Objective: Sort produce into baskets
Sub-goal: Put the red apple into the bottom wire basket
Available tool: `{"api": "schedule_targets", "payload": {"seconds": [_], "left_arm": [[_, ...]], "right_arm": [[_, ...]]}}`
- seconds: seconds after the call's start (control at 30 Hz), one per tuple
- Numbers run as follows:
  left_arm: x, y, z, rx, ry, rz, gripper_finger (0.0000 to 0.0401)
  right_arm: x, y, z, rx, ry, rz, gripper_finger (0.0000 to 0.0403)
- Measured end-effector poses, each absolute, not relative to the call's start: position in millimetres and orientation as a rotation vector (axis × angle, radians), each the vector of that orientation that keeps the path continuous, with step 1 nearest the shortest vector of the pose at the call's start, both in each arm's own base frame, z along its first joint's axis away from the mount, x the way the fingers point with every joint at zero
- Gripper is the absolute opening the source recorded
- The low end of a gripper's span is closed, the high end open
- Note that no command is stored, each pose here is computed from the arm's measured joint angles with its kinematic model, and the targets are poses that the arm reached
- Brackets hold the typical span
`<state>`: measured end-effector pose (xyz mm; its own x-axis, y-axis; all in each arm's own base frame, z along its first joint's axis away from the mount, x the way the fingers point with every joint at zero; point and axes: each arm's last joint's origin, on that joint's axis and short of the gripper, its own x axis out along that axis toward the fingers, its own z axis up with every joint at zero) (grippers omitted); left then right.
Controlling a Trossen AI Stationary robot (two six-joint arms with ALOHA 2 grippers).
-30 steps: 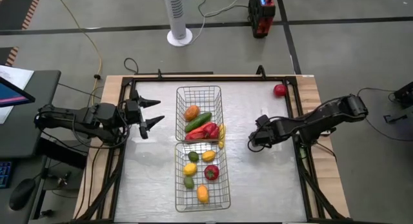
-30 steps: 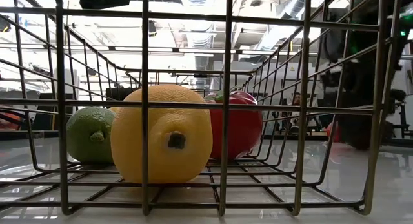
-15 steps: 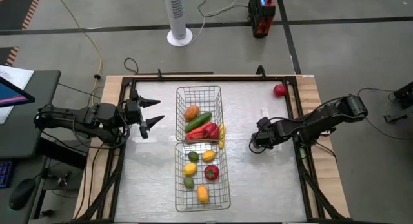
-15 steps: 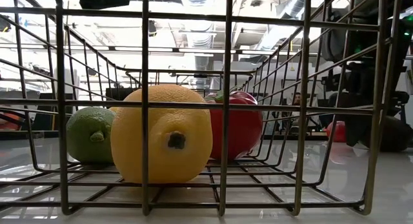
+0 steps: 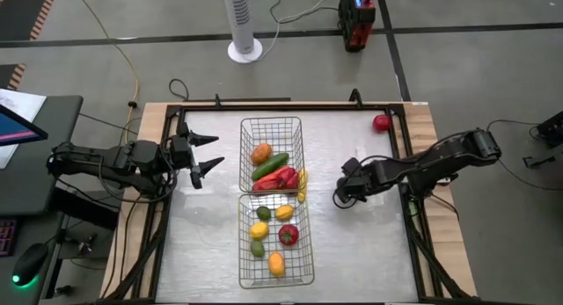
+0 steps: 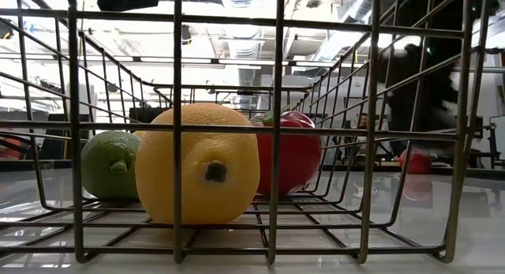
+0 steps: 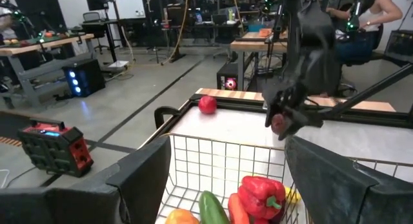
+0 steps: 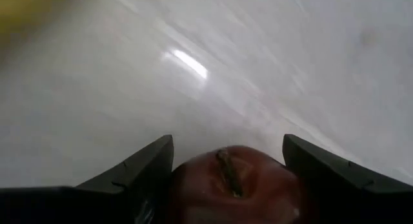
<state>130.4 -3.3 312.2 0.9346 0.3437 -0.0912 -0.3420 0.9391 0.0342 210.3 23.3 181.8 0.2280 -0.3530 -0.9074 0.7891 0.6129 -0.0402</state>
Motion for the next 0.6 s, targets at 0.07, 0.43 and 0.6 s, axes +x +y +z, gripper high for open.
{"api": "schedule_targets", "payload": {"seconds": [0.07, 0.43, 0.6], "left_arm": [[130, -3, 312, 0.017, 0.096, 0.351, 0.0292], [131, -3, 313, 0.015, 0.088, 0.350, 0.0292], [131, -3, 313, 0.005, 0.085, 0.351, 0.0292]], "right_arm": [[223, 25, 202, 0.468, 1.012, -0.785, 0.0310], [276, 55, 286, 0.244, 0.501, -0.499, 0.0312], [299, 60, 288, 0.220, 0.393, -0.354, 0.0316]]}}
